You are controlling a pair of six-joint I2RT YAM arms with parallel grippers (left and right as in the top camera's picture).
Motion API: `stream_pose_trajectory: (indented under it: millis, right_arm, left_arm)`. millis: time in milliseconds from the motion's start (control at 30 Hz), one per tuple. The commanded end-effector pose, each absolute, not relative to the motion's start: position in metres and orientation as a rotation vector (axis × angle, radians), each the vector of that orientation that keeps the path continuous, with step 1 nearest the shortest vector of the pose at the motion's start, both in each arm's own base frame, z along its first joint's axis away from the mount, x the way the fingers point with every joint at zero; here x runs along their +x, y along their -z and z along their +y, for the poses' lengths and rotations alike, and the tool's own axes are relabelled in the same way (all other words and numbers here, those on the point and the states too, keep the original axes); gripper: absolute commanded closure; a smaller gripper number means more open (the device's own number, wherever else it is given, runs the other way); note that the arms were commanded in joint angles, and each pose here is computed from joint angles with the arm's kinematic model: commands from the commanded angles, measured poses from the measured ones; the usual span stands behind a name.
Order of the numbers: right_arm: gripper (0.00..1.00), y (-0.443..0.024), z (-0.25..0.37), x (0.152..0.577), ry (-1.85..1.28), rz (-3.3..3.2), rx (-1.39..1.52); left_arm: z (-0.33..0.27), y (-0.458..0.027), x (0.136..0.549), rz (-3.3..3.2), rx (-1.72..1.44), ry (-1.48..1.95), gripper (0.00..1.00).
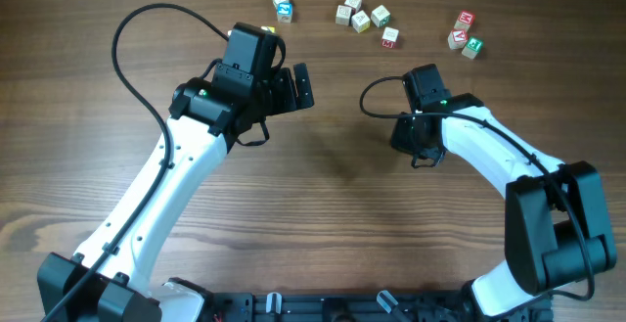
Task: Form a horizontal line
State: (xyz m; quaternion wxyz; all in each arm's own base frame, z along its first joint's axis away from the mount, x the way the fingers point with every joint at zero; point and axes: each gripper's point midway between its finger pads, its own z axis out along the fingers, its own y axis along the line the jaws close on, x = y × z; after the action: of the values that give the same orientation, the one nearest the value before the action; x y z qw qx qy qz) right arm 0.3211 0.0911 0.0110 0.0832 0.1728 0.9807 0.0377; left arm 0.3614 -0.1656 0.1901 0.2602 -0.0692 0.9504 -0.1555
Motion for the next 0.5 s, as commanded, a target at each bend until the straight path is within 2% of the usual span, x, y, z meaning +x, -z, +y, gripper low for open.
stream_pose_trajectory:
  millis: [0, 467]
  right_arm:
    - [0.90, -0.0075, 0.0870, 0.3177, -0.070, 2.931, 0.532]
    - [0.91, -0.0076, 0.0858, 0.3182, -0.063, 2.921, 0.568]
  left_arm:
    - [-0.1648, -0.1863, 0.3628, 2.584, -0.205, 0.416, 0.00]
    - [-0.1647, -0.1863, 0.3629, 2.583, -0.205, 0.416, 0.00]
